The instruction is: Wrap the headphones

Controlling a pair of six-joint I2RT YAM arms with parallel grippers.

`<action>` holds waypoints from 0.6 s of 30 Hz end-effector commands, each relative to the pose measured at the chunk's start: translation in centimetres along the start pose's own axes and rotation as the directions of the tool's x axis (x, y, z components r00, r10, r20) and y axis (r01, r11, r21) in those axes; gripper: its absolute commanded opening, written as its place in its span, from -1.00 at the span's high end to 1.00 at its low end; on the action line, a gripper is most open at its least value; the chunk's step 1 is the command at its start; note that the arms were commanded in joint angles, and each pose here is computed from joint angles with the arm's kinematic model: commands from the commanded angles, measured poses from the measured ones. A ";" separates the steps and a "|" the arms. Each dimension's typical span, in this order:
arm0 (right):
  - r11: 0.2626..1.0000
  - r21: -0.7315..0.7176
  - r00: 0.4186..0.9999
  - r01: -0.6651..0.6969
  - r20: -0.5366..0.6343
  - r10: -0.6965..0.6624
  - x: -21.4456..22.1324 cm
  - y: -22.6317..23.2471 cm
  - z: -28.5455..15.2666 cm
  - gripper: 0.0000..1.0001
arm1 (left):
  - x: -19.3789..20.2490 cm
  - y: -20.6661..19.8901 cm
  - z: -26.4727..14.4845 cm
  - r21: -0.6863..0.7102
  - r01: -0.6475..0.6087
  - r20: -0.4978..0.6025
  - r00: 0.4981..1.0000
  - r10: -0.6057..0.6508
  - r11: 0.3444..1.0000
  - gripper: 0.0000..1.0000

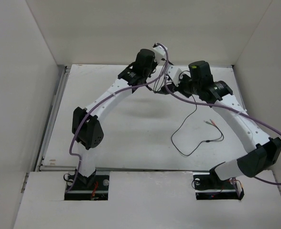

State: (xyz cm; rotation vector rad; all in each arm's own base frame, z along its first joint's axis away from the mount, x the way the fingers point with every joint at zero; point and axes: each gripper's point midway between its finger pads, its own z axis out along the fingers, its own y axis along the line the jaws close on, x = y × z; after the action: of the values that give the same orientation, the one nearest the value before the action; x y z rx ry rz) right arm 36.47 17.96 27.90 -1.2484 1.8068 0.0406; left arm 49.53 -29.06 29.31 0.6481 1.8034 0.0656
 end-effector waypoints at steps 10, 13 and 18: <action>0.837 0.433 0.942 0.334 -0.196 -0.274 -0.5 -9.6 -1.6 1.00 | -1.1 -4.3 -4.4 0.221 0.010 -0.017 1.000 -0.006 0.975 0.98; 0.823 0.465 0.945 0.326 -0.184 -0.270 -0.1 -10.0 -1.2 1.00 | -1.6 -5.0 -5.3 0.277 0.041 -0.012 0.999 -0.039 0.960 0.98; 0.825 0.507 0.967 0.250 -0.097 -0.234 0.8 -10.4 -0.3 1.00 | -2.5 -6.6 -7.3 0.392 0.078 -0.004 0.997 -0.083 0.917 0.98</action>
State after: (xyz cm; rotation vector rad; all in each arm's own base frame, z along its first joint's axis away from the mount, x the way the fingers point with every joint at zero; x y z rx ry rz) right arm 42.85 12.92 28.63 -1.2358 1.6154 -0.5684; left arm 43.59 -33.13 24.77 0.8925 1.9587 -0.1797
